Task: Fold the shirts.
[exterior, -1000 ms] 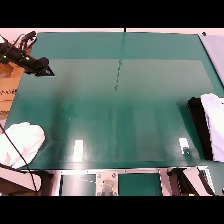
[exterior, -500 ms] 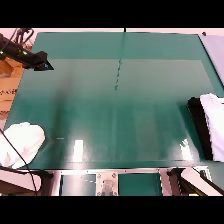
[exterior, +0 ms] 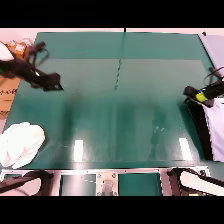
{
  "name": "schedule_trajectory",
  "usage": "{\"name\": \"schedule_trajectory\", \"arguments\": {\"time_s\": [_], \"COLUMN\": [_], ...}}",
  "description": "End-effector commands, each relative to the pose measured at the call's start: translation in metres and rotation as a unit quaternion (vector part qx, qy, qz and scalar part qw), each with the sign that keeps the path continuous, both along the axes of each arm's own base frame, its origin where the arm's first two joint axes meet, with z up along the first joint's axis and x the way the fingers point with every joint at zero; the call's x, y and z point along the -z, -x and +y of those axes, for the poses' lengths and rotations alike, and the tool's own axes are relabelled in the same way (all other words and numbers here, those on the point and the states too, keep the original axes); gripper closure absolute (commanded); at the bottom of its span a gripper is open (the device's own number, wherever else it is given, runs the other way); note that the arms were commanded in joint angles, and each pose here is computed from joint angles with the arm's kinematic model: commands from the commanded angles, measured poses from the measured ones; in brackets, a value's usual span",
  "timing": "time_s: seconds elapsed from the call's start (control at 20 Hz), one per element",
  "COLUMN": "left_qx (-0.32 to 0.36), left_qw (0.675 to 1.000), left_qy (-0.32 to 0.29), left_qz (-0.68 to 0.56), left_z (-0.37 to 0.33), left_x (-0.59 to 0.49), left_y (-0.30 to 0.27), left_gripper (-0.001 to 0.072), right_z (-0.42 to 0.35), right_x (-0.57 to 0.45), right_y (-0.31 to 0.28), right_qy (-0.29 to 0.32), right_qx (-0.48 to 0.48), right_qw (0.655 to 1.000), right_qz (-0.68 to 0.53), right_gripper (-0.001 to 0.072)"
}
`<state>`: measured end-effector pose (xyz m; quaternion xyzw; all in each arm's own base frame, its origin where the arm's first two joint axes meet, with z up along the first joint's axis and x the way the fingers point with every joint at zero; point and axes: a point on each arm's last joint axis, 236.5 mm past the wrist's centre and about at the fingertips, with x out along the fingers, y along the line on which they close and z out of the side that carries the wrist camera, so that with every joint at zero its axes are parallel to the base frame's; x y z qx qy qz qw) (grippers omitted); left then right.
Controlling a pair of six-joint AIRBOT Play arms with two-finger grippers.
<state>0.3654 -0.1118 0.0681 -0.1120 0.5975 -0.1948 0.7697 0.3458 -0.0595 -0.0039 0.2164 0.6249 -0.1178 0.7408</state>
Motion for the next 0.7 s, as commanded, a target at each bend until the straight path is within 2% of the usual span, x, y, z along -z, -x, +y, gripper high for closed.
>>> {"name": "schedule_trajectory", "arguments": {"time_s": [0.0,0.3,0.65], "left_qx": [-0.006,-0.016,-0.016], "left_qw": [0.999,1.0,1.0], "left_qy": [0.001,0.006,0.006], "left_qz": [0.036,0.025,0.019], "left_z": [-0.031,-0.05,-0.05], "left_x": [0.039,0.054,0.054], "left_y": [0.05,0.051,0.049], "left_gripper": [0.069,0.0687,0.0687], "right_z": [0.046,0.097,0.107], "right_x": [0.018,0.016,0.016], "right_y": [0.01,-0.002,0.0], "right_qy": [0.0,0.007,0.007], "right_qx": [-0.091,-0.169,-0.183], "right_qw": [0.996,0.986,0.983], "right_qz": [0.027,-0.003,-0.003], "right_gripper": [0.0693,0.0692,0.0692]}}
